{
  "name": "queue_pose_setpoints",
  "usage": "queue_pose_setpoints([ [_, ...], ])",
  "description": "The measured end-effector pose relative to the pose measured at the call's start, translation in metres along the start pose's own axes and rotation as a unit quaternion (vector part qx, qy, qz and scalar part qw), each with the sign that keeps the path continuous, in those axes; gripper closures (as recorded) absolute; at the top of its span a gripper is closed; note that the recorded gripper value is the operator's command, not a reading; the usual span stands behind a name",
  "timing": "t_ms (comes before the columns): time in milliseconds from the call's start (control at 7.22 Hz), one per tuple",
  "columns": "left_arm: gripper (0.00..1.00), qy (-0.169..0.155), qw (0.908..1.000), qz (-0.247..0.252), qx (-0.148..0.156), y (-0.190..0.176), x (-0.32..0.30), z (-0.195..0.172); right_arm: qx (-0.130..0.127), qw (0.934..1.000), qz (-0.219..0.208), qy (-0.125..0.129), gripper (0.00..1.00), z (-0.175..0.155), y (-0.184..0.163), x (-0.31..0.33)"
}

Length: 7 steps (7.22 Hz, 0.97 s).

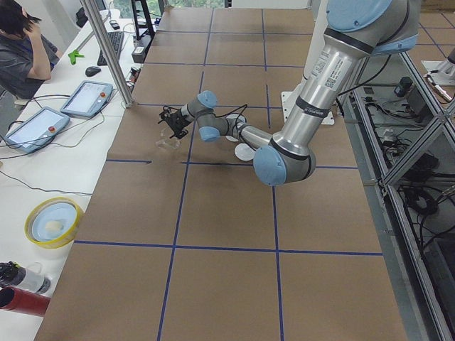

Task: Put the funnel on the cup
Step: 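Lower the left gripper and grasp the glass funnel's stem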

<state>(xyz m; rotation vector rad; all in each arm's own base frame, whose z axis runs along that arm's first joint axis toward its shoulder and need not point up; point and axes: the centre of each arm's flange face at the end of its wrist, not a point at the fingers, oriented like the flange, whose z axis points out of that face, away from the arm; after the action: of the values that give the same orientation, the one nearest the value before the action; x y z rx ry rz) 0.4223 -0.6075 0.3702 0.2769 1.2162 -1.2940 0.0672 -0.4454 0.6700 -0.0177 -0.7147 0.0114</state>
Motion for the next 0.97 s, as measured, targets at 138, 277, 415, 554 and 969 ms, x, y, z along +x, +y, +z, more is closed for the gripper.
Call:
queue_pose_setpoints([
  [138,0.09,0.001,1.0000,-0.002,0.004,-0.006,0.003,0.002,0.000,1.0000,0.000,0.000,0.00,0.000,0.000,0.000],
  [277,0.09,-0.002,1.0000,-0.002,0.006,-0.006,0.001,0.005,0.000,1.0000,0.000,0.000,0.00,0.000,0.000,0.000],
  [415,0.09,-0.006,1.0000,0.000,0.006,-0.003,-0.003,0.008,0.000,1.0000,0.000,0.000,0.00,0.000,0.000,0.000],
  [554,0.62,-0.009,1.0000,0.003,0.003,0.003,-0.006,0.010,0.000,1.0000,0.000,0.000,0.00,0.000,0.000,0.000],
  [969,1.00,-0.003,1.0000,0.006,-0.005,0.014,0.000,0.008,0.000,1.0000,0.000,0.000,0.00,0.000,0.000,0.000],
])
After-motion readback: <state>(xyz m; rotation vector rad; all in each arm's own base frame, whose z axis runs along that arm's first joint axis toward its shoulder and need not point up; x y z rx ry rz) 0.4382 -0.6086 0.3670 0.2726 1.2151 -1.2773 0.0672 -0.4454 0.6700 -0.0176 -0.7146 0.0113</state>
